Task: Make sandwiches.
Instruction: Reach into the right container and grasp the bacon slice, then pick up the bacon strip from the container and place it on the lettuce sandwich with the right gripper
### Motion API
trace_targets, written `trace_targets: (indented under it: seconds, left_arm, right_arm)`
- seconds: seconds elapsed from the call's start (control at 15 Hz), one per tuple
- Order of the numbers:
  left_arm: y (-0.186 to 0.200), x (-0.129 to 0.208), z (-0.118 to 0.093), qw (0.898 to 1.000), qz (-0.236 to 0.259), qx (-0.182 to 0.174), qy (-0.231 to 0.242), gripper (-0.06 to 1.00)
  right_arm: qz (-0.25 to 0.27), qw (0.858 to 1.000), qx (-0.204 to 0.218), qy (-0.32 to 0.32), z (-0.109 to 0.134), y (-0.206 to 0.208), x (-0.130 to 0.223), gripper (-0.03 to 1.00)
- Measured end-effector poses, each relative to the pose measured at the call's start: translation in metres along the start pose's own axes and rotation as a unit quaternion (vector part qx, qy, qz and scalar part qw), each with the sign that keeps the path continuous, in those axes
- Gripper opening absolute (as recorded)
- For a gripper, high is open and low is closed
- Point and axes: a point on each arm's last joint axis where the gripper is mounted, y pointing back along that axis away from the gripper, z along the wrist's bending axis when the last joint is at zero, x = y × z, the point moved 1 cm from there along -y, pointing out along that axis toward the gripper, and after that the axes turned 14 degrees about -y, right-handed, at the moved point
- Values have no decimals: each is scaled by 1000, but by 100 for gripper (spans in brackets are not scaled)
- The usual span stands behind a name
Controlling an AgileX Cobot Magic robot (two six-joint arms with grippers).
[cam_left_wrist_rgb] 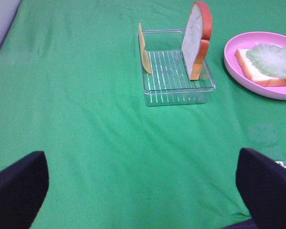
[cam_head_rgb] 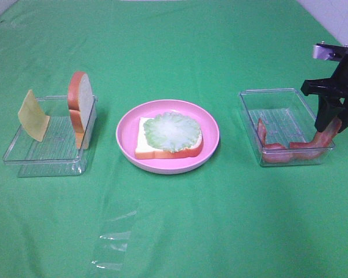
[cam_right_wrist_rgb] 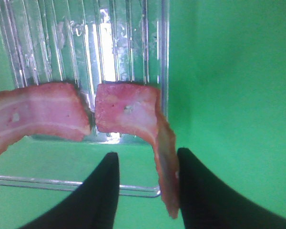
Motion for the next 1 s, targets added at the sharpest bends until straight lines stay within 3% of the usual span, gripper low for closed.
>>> trace_targets:
  seconds: [0.13, 0.33, 0.67, 1.0]
  left_arm:
    - [0, 0, 0, 1000, 0, 0, 0, 99]
    - [0, 0, 0, 1000, 0, 0, 0, 99]
    - [0, 0, 0, 1000, 0, 0, 0, 99]
    - [0, 0, 0, 1000, 0, 0, 0, 99]
  right_arm:
    - [0, 1000, 0, 0, 0, 0, 0, 34]
    - [-1, 1000, 20, 9, -4, 0, 0, 3]
    - [5, 1000, 16, 5, -3, 3, 0, 1]
    - [-49, 999, -14, -8, 8, 68, 3, 1]
